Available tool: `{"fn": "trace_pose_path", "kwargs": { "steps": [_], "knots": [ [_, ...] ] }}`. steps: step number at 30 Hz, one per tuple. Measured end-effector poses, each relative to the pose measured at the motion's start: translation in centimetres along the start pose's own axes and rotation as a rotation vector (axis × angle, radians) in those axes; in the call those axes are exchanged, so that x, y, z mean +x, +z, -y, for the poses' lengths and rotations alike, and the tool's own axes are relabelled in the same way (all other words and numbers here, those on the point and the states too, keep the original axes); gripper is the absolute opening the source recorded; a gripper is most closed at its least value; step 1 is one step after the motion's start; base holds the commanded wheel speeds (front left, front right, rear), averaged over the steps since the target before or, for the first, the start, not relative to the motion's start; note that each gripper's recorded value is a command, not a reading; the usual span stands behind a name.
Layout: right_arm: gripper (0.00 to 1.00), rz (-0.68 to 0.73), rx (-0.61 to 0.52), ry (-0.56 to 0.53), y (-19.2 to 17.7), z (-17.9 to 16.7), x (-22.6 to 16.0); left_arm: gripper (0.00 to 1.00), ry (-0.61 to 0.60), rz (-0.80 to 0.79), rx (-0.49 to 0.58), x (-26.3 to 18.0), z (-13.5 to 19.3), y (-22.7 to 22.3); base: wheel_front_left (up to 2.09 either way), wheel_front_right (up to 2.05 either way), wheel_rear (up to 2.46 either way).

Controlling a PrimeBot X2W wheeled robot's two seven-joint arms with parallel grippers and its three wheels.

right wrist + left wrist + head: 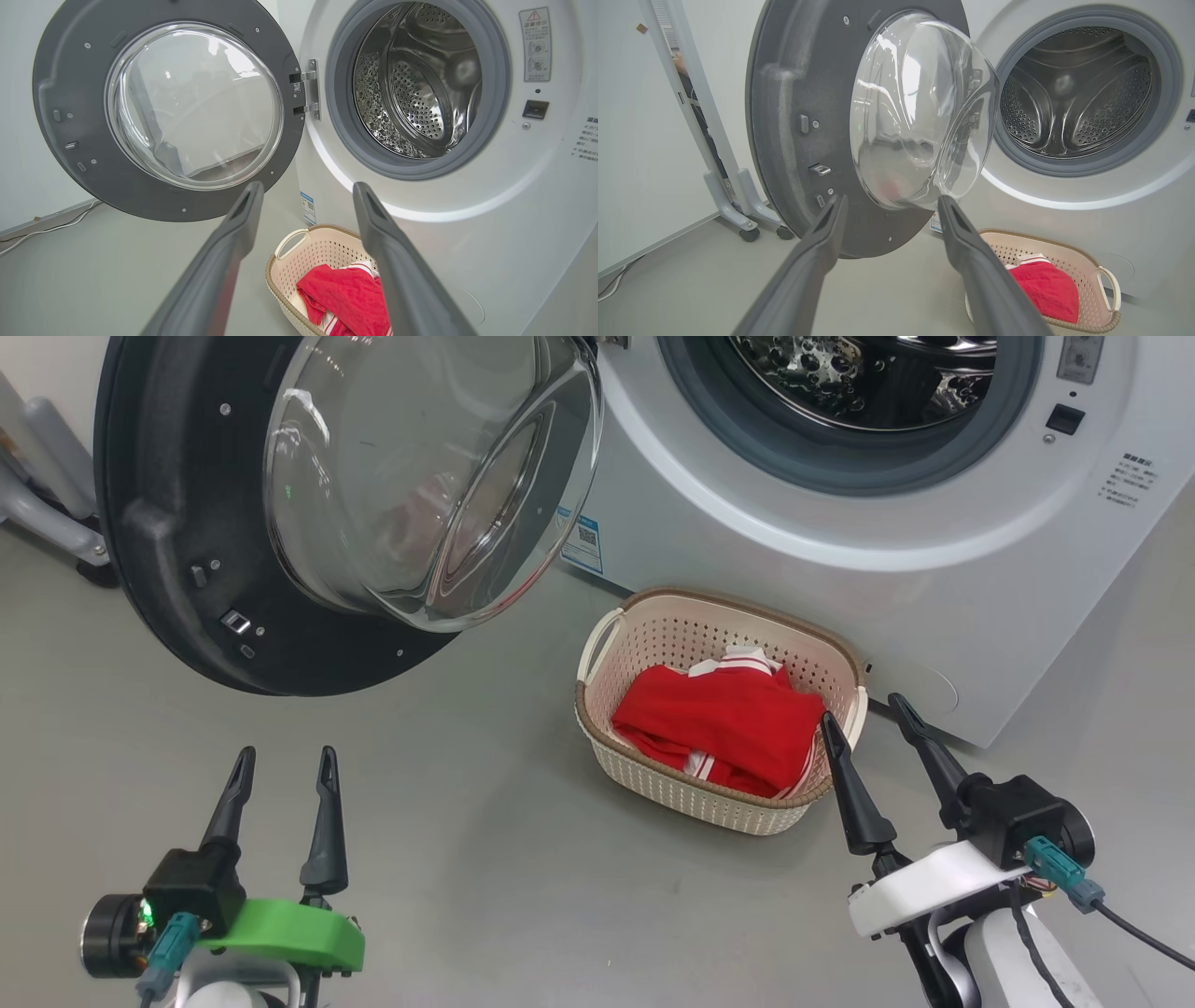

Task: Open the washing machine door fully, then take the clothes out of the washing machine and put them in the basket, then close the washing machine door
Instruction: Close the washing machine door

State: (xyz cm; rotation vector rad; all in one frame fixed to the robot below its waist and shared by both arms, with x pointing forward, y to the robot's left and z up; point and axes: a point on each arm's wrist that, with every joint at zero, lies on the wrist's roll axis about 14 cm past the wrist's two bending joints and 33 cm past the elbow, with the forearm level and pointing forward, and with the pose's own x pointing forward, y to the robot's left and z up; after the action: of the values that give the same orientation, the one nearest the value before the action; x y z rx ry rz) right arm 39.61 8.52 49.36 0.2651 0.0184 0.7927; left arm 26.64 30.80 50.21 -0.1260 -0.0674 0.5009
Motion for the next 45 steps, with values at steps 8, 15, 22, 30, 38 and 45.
{"fn": "trace_pose_path", "kwargs": {
  "steps": [8, 15, 22, 30, 38, 45],
  "knots": [
    [1.00, -0.008, -0.002, 0.009, -0.17, -0.33, -0.05, 1.00, 0.009, 0.009, -0.003, -0.19, -0.28, 0.26, 0.00, 0.00, 0.00],
    [1.00, -0.009, 0.000, 0.011, -0.18, -0.40, -0.11, 1.00, 0.011, 0.020, -0.005, -0.17, -0.36, 0.59, 0.00, 0.00, 0.00],
    [1.00, -0.010, 0.002, 0.008, -0.19, -0.35, -0.17, 1.00, 0.009, 0.024, -0.006, -0.19, -0.32, 0.69, 0.00, 0.00, 0.00],
    [1.00, -0.006, 0.000, 0.006, 0.00, -0.32, -0.16, 1.00, 0.007, 0.024, -0.007, -0.27, -0.26, 0.68, 0.00, 0.00, 0.00],
    [1.00, -0.004, 0.006, 0.004, 0.05, -0.28, -0.16, 1.00, 0.007, 0.026, 0.001, -0.26, -0.31, 0.74, 0.00, 0.00, 0.00],
    [1.00, -0.005, 0.007, -0.001, 0.02, -0.12, -0.21, 0.00, 0.005, 0.018, 0.001, -0.25, -0.43, 0.50, 0.00, 0.00, 0.00]
  ]
}}
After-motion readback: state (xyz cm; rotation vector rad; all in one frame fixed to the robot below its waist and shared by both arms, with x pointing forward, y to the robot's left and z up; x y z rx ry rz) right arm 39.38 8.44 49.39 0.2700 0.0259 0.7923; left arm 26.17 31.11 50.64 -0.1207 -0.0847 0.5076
